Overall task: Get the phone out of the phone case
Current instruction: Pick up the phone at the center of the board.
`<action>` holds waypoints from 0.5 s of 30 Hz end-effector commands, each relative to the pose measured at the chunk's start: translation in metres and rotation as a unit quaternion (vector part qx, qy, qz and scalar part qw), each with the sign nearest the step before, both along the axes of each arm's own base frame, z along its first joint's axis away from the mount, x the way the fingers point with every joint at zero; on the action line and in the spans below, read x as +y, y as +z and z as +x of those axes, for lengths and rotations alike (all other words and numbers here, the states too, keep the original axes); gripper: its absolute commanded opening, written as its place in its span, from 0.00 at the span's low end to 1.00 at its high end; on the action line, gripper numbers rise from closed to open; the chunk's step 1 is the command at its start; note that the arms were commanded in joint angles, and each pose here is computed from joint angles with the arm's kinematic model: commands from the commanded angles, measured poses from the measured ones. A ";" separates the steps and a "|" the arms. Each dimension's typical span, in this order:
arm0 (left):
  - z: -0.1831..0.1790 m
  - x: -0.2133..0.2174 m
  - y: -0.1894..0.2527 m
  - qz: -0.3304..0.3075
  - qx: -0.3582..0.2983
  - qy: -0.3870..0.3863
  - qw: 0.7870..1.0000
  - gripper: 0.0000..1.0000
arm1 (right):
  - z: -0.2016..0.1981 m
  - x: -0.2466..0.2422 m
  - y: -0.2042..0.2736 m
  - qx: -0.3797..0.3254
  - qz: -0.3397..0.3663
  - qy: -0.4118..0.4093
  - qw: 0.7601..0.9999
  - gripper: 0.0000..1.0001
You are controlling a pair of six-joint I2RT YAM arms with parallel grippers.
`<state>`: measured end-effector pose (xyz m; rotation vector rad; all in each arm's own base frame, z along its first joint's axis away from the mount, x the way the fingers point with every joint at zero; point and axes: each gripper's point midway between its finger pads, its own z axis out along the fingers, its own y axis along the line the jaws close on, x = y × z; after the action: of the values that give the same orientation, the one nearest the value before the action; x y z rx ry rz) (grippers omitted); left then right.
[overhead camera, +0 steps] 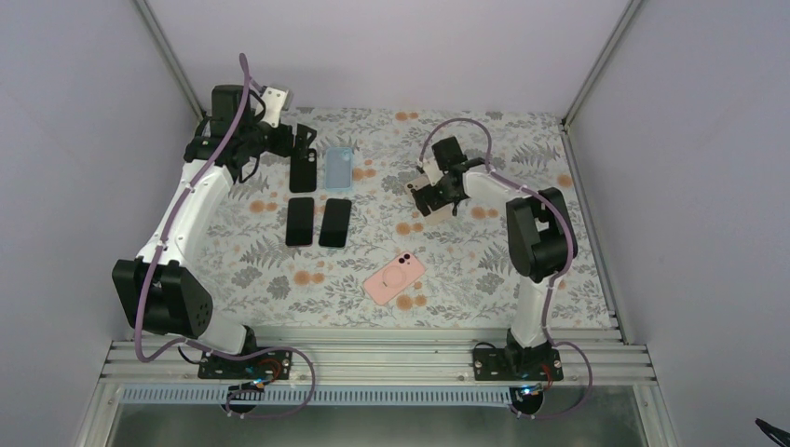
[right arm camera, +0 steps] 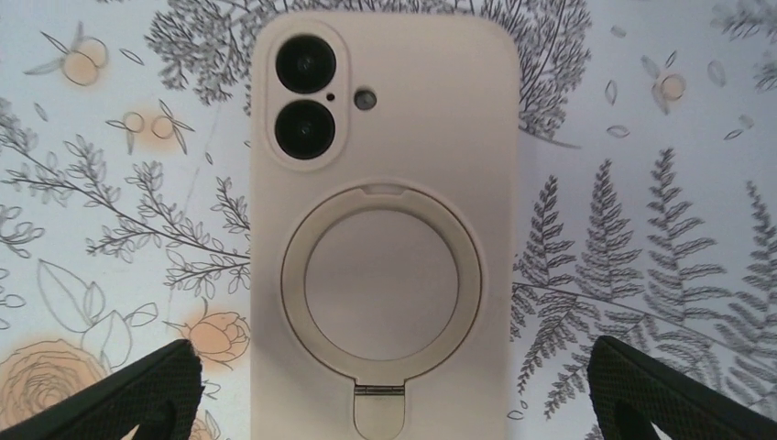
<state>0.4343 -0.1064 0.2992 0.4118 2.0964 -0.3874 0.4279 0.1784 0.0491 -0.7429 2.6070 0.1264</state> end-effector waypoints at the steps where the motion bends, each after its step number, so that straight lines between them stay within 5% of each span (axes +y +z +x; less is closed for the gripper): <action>1: 0.002 0.001 0.002 -0.004 -0.010 0.000 1.000 1.00 | 0.001 0.000 -0.014 0.019 -0.003 -0.023 1.000 0.99; 10: 0.003 0.002 0.001 -0.004 -0.009 0.005 1.000 1.00 | -0.005 -0.005 -0.046 0.025 -0.050 -0.013 0.998 1.00; 15: 0.005 0.004 -0.001 -0.002 -0.007 0.011 1.000 1.00 | -0.019 -0.010 -0.065 0.053 -0.062 -0.006 0.997 0.88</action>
<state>0.4339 -0.1059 0.2953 0.4091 2.1055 -0.3863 0.4268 0.1802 0.0182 -0.7431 2.6534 0.0747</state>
